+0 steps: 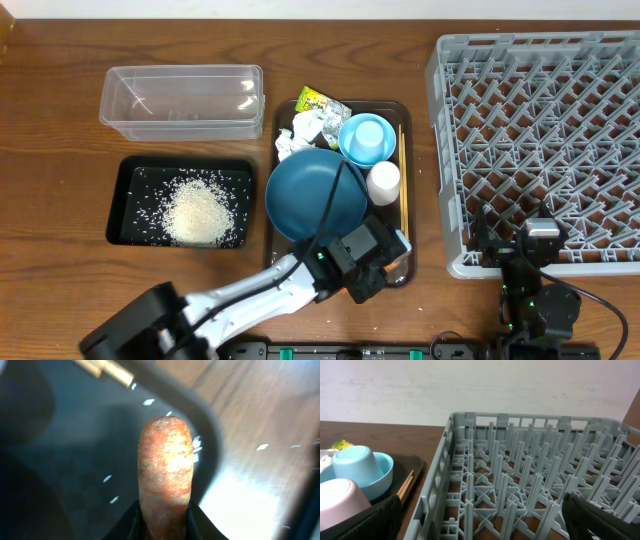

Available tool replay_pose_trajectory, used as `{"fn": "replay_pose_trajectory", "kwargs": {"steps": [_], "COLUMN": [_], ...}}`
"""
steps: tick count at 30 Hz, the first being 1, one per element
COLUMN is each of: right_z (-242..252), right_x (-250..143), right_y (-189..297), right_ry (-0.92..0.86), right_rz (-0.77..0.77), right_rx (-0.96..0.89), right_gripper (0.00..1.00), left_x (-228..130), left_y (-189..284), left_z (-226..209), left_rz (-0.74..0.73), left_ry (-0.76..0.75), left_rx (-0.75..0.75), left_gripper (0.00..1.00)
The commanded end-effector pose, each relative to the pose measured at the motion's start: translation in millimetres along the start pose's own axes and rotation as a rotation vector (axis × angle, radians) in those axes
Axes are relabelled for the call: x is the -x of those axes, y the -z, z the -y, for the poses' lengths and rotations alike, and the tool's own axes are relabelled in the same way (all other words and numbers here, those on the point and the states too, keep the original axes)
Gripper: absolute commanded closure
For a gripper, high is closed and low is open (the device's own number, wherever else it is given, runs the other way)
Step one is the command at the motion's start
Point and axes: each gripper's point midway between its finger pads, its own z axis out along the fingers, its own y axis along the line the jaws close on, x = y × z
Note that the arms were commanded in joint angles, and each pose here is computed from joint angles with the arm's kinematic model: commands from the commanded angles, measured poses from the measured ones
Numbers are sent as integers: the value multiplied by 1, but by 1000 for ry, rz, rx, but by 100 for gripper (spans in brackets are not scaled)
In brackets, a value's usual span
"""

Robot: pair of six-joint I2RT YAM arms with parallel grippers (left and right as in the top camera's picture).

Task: Sort waste into correct bins and load items into the dishwasher rack
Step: 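Carry the carrot left and drop it onto the black tray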

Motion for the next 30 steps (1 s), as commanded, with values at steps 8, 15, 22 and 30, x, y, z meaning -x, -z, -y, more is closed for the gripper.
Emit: {"fn": "replay_pose_trajectory", "kwargs": {"steps": [8, 15, 22, 30], "right_z": [3, 3, 3, 3], "right_x": [-1, -1, -1, -1], "right_y": [0, 0, 0, 0], "right_ry": [-15, -15, -15, -15], "right_rz": [0, 0, 0, 0], "right_rx": [-13, -13, -13, -13], "right_gripper": [1, 1, 1, 1], "left_x": [77, 64, 9, -68], "left_y": [107, 165, 202, 212], "left_z": [-19, -122, -220, -292], "left_rz": [375, 484, 508, 481], "left_ry": [75, 314, 674, 1069], "left_rx": [22, 239, 434, 546], "left_gripper": [76, 76, 76, 75]}}
